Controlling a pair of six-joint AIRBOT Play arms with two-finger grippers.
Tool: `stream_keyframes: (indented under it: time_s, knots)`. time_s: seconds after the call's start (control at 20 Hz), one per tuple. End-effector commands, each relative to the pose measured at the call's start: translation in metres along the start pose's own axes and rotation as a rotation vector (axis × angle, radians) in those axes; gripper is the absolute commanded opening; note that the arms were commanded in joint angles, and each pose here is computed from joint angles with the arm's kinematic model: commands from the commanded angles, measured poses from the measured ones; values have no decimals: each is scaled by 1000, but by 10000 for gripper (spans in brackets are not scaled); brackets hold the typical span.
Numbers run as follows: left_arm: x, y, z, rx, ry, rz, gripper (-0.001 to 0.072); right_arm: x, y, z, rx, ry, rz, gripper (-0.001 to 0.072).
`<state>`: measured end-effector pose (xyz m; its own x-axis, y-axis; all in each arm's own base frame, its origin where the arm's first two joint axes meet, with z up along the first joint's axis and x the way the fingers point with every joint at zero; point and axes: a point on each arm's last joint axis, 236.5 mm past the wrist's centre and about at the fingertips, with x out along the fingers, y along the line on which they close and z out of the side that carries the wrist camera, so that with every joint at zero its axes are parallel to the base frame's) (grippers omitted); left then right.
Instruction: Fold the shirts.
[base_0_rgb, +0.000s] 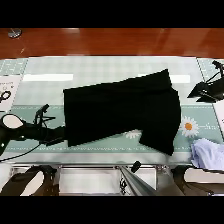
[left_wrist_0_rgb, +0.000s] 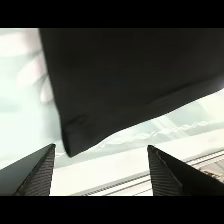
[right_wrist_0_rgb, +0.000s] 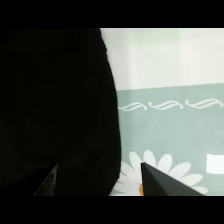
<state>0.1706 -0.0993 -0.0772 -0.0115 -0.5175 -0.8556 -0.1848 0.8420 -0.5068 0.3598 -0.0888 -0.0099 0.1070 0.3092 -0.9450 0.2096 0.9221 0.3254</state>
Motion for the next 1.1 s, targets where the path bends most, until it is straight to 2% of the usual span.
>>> stream_keyframes:
  time_s: [0.0, 0.25, 0.3, 0.35, 0.4, 0.5, 0.55, 0.6, 0.7, 0.8, 0.9, 1.05]
  knots:
    - [15, 11, -10, -30, 8, 3, 649, 0, 3, 3, 1, -21, 25, 598]
    - [27, -1, 11, -37, -84, -33, 636, 0, 3, 3, 2, -21, 25, 597]
    - [30, -6, 17, -42, -104, -49, 553, 0, 3, 2, 1, -18, 26, 597]
    - [34, -11, 23, -42, -123, -57, 439, 0, 3, 1, 1, -15, 27, 597]
    - [38, -14, 29, -44, -144, -62, 386, 0, 4, 1, 1, -12, 27, 597]
    - [48, -20, 37, -60, -163, -71, 368, 0, 0, -3, -1, 3, 13, 596]
    - [53, -21, 36, -76, -149, -78, 227, 0, -7, -8, -4, 23, -18, 594]
    - [55, -20, 34, -86, -131, -79, 19, 0, -18, -14, -7, 50, -64, 590]
    - [56, -21, 29, -74, -113, -82, 24, 8, -31, -31, 2, 106, -106, 542]
    - [56, -23, 25, -70, -96, -88, 24, 26, -31, -57, 5, 179, -75, 544]
    - [56, -23, 23, -55, -87, -89, 23, 48, -22, -86, 14, 252, 8, 611]
    - [56, -23, 23, -55, -87, -89, 24, 68, 3, -103, 5, 259, 181, 611]
